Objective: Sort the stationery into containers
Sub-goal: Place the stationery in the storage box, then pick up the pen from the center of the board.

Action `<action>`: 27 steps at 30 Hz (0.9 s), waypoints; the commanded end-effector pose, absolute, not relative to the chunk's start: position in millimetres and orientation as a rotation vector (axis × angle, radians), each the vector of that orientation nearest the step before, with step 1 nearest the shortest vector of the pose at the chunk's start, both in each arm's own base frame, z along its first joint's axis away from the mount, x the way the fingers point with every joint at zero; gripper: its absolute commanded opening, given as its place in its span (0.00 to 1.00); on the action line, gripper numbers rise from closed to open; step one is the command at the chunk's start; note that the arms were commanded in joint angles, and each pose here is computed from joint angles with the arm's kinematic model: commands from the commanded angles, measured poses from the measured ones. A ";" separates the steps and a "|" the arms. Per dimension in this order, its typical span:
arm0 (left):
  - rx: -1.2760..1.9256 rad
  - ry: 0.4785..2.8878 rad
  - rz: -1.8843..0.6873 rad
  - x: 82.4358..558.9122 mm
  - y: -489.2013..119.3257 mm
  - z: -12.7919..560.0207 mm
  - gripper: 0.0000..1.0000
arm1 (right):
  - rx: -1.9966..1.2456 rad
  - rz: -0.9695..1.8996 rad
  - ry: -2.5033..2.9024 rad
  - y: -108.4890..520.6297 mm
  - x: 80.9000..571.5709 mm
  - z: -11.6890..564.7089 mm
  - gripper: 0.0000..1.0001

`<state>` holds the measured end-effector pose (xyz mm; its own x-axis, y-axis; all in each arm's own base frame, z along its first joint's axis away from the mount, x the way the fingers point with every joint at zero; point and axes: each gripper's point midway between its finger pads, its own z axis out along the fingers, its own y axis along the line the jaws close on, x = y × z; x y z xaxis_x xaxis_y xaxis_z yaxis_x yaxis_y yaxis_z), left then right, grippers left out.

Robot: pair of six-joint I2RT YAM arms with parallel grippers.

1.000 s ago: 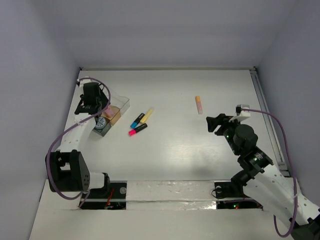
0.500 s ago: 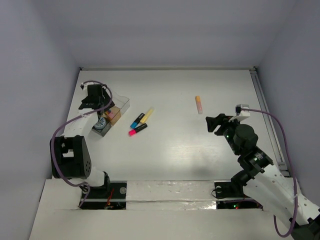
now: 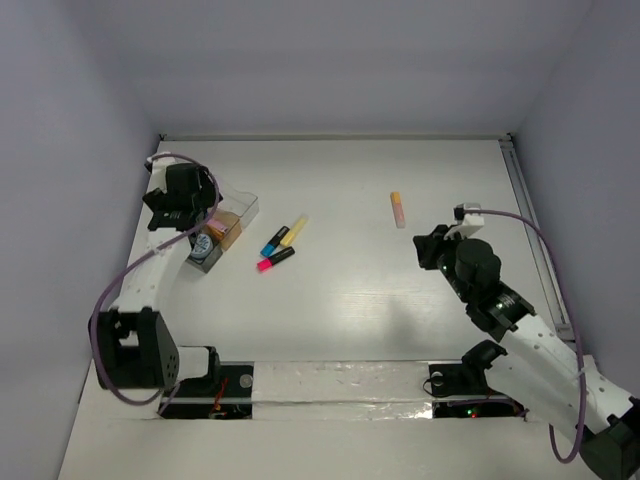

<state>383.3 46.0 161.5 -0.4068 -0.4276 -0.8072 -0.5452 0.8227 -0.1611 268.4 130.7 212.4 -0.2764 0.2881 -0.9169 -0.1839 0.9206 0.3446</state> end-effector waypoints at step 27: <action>-0.101 1.600 -0.490 244.0 -73.1 306.7 0.09 | 0.067 0.095 2.400 126.7 448.0 60.1 0.70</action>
<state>245.9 -59.1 297.8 -0.1126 -0.3673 -0.9232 0.1417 0.9137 -0.3808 430.3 109.2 56.3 -0.7130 0.1265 -0.6897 0.0928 0.9920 0.0860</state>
